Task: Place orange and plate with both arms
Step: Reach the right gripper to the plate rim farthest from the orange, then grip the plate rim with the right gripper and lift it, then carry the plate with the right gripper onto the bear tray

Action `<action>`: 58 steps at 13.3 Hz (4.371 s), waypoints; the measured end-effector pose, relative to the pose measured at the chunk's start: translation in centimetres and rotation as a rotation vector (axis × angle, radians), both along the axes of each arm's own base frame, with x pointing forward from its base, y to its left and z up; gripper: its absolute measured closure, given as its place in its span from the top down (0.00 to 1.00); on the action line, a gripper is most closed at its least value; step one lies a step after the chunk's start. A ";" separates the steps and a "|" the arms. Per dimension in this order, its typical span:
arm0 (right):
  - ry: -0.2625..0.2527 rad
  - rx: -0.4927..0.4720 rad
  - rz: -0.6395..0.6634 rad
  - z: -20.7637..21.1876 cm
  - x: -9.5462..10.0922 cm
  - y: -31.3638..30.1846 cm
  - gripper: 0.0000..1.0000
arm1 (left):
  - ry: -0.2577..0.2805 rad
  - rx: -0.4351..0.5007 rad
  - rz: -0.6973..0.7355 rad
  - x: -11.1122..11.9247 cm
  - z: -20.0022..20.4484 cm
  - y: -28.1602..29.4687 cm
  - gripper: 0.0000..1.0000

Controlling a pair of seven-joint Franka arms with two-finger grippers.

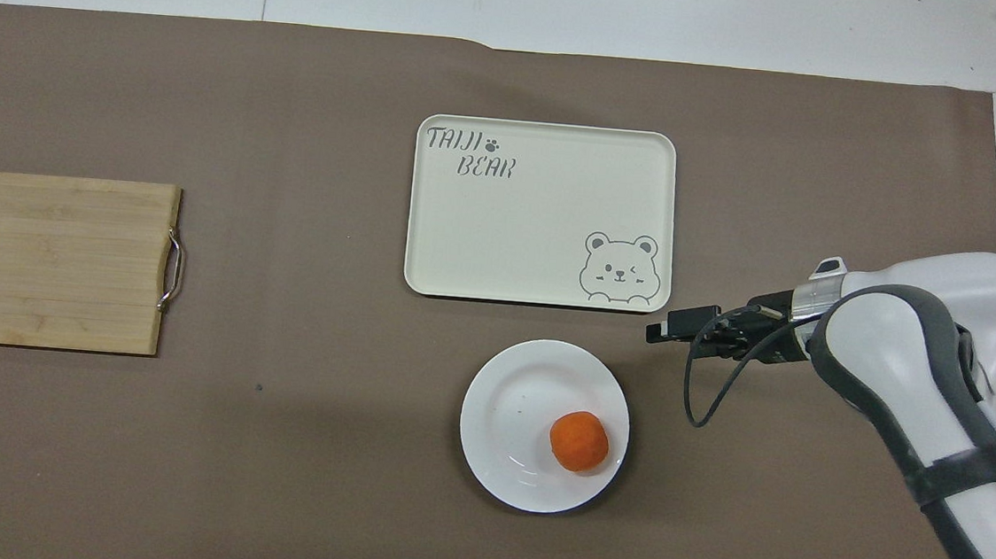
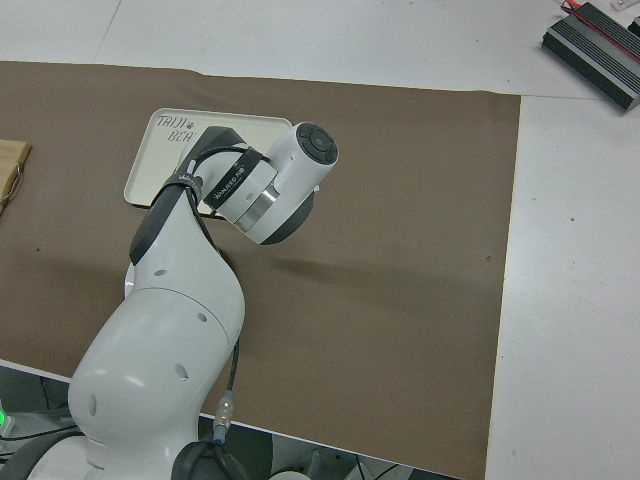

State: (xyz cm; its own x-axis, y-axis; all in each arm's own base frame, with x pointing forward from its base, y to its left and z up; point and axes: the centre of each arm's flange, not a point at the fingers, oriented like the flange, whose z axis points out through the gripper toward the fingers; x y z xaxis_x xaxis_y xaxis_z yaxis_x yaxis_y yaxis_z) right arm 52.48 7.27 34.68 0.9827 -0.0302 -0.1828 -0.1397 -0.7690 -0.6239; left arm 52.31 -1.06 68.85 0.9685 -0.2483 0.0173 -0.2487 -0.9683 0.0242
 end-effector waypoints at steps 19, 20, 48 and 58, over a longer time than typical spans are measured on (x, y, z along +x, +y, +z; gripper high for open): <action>0.141 0.092 -0.014 -9.4 -7.9 3.0 1.00 | 0.001 0.000 0.000 0.0 0.0 0.0 1.00; 0.139 0.094 -0.013 -9.4 -8.0 3.0 1.00 | 0.001 0.000 0.000 0.0 0.0 0.0 1.00; -0.036 0.152 0.056 -6.4 -5.8 3.2 0.05 | 0.001 0.000 0.000 0.0 0.0 0.0 1.00; -0.101 0.234 0.031 -1.7 -3.5 2.4 0.05 | 0.001 0.000 0.000 0.0 0.0 0.0 1.00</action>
